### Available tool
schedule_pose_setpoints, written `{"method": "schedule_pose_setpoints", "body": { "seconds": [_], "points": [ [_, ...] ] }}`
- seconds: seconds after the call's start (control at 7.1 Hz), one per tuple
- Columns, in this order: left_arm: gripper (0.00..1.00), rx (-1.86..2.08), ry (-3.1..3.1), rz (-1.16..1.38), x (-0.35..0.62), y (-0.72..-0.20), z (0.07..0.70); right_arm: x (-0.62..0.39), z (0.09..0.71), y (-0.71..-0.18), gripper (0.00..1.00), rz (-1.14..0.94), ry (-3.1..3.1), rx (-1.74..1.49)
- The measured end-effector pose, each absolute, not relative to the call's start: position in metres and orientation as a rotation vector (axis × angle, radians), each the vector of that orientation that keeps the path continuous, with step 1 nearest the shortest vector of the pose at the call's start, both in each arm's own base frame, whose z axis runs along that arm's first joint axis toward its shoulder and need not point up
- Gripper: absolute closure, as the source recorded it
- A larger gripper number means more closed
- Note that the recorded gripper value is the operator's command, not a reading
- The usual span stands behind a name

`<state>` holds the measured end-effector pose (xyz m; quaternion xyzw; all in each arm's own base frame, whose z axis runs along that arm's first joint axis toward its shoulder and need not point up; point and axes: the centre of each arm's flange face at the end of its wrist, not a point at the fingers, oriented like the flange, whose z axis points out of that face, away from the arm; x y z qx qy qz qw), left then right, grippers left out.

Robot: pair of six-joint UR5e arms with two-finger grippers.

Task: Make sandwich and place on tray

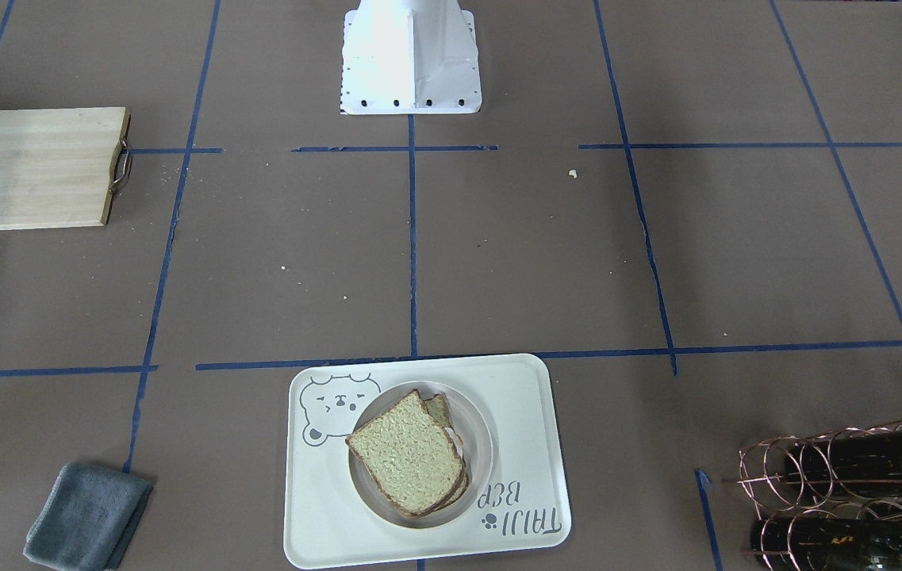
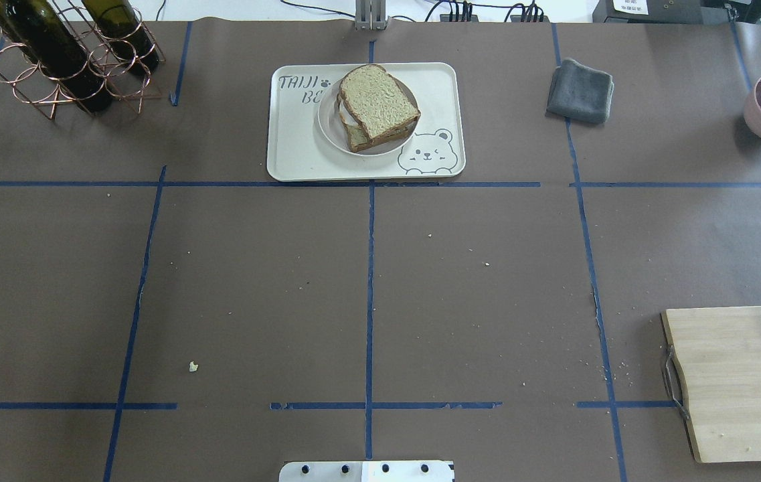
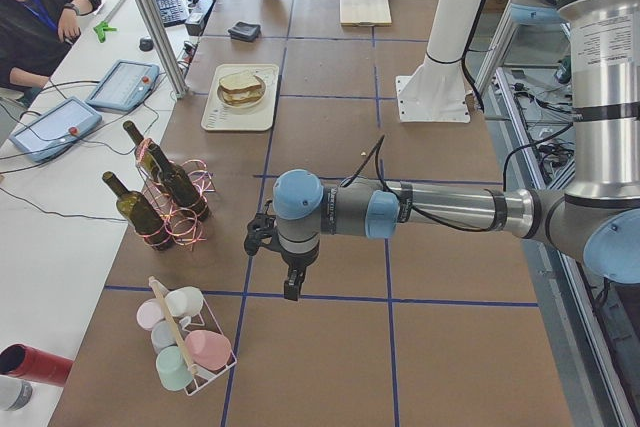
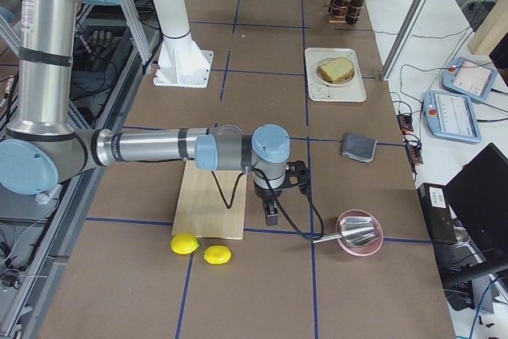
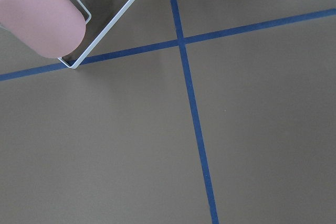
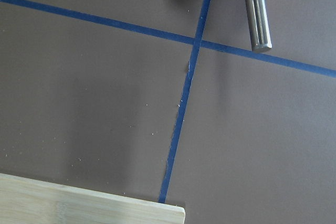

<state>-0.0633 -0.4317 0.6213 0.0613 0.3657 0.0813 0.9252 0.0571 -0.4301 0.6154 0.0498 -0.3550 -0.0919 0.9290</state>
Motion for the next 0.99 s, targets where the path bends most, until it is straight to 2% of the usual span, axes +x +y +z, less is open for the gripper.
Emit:
{"method": "schedule_pose_setpoints", "body": {
  "seconds": [0.99],
  "points": [
    [0.00, 0.115, 0.751, 0.163, -0.062, -0.431, 0.626, 0.054, 0.628, -0.424, 0.00, -0.192, -0.733, 0.088]
  ]
}}
